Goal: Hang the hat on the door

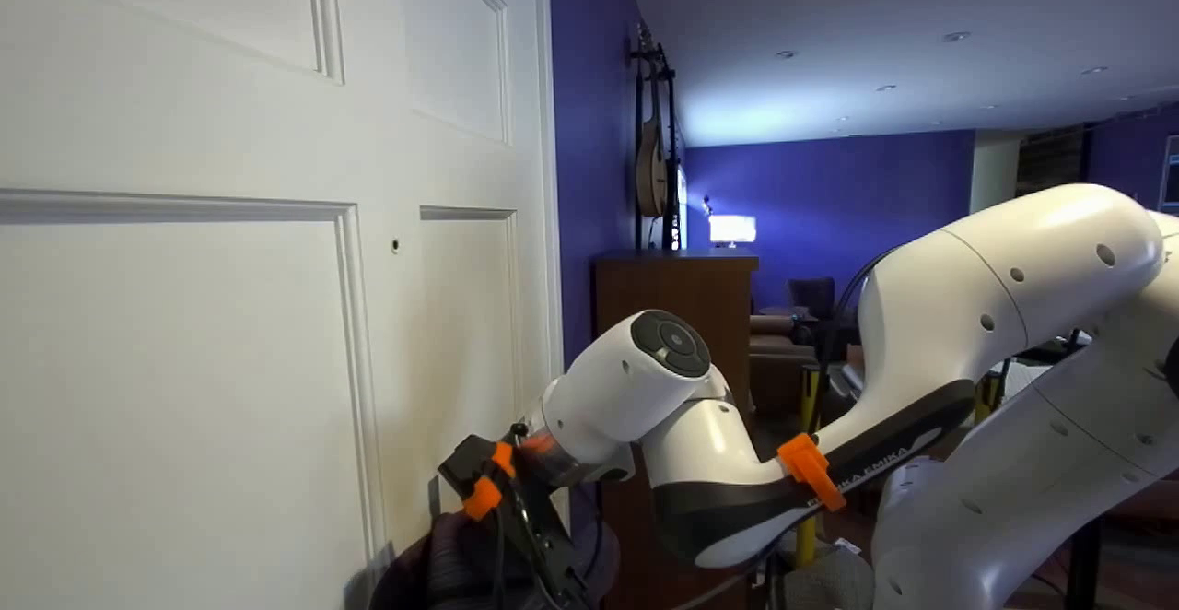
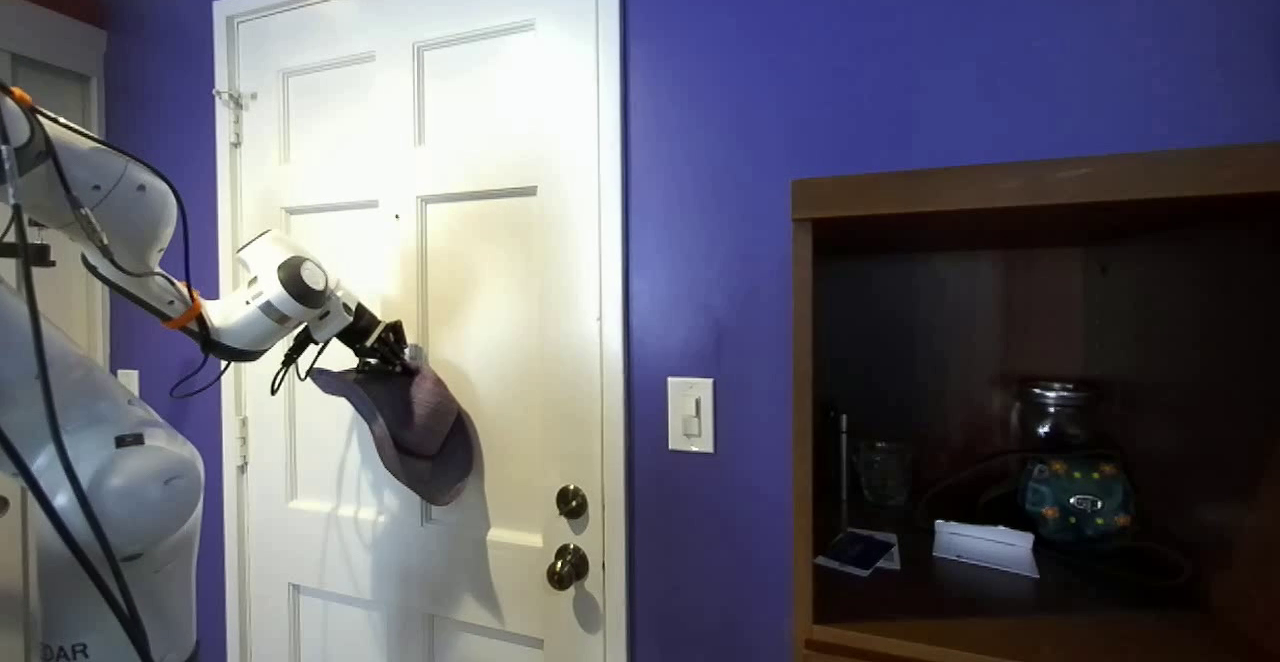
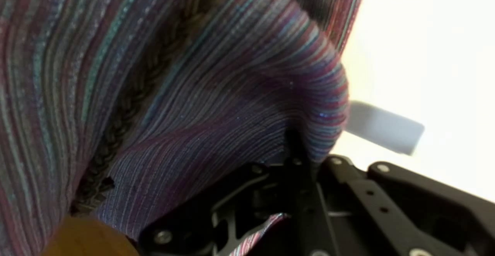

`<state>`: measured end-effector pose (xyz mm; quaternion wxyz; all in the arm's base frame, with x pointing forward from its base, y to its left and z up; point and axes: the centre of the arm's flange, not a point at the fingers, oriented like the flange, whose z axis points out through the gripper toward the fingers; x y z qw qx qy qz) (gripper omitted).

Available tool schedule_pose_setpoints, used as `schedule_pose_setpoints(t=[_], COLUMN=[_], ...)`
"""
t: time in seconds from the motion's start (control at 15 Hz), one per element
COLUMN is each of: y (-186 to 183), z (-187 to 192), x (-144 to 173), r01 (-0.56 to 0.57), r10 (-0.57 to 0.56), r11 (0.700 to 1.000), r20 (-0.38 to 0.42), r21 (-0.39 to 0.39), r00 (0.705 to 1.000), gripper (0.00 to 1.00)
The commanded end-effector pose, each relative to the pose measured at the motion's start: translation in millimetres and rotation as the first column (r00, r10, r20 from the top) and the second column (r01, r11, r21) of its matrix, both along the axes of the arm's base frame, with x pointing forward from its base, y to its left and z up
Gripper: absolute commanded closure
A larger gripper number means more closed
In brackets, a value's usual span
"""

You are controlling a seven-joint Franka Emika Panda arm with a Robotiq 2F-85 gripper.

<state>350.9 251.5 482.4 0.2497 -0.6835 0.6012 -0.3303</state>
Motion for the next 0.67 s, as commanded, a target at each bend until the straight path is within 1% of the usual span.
schedule_pose_setpoints(t=[0.0, 0.13, 0.2, 0.27, 0.47, 0.53, 0.6], y=[-3.7, -3.3, -6.8, -8.6, -9.6, -9.6, -6.7], z=[-15.0, -21.5, -13.9, -17.7, -20.2, -20.3, -23.1], x=[-6.1, -2.7, -4.2, -4.3, -4.6, -4.6, -3.2], r01=[-0.004, -0.015, -0.014, -0.013, -0.013, -0.013, -0.004], r10=[-0.004, -0.001, 0.01, 0.009, 0.009, 0.009, -0.002], r11=[0.998, 0.993, 0.998, 0.998, 0.999, 0.999, 0.998], r20=[0.115, 0.142, 0.074, 0.074, 0.064, 0.063, 0.09], r21=[0.069, 0.115, 0.06, 0.057, 0.052, 0.052, 0.069], r00=[0.993, 0.99, 0.997, 0.997, 0.998, 0.998, 0.996], gripper=[0.99, 0.99, 0.99, 0.96, 0.96, 0.99, 0.99])
